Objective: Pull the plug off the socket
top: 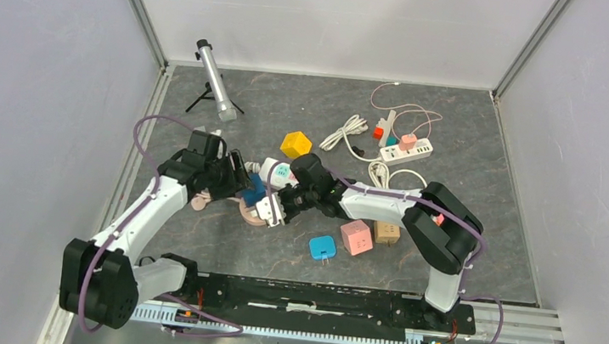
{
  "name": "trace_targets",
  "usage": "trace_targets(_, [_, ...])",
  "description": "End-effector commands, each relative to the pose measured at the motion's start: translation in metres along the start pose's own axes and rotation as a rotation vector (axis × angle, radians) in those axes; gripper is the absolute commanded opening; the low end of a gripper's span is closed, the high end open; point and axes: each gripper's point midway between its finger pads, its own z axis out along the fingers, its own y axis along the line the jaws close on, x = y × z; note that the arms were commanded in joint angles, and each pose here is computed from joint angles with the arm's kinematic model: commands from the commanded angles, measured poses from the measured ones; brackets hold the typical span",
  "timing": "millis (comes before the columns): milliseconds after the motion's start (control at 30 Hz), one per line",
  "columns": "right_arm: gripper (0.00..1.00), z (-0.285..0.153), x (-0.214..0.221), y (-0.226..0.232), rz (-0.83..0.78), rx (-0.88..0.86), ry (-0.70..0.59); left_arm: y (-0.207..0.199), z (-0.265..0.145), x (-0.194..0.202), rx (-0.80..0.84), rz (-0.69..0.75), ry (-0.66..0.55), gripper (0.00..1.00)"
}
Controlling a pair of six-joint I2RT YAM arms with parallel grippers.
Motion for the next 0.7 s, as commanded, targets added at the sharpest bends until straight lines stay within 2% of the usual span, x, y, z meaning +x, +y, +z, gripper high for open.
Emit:
trace_targets(0, [0.02, 0.001, -0.011, -0.021, -0.061, 0.045, -0.012, -0.008, -0.013, -0.021, 0.025, 0.051, -0.096, 0.70])
trace_targets(200, [0.00, 0.005, -0.025, -0.022, 0.005, -0.011, -0.064, -0.012, -0.013, -0.030, 0.035, 0.016, -0.140, 0.69])
trace_targets(467, [0.00, 0.011, -0.028, -0.017, 0.072, -0.025, -0.106, 0.009, 0.008, -0.007, -0.021, -0.038, -0.073, 0.63])
trace_targets(667, [0.00, 0.008, -0.037, -0.028, 0.115, -0.007, -0.122, 0.021, 0.015, 0.016, -0.051, -0.076, -0.003, 0.53])
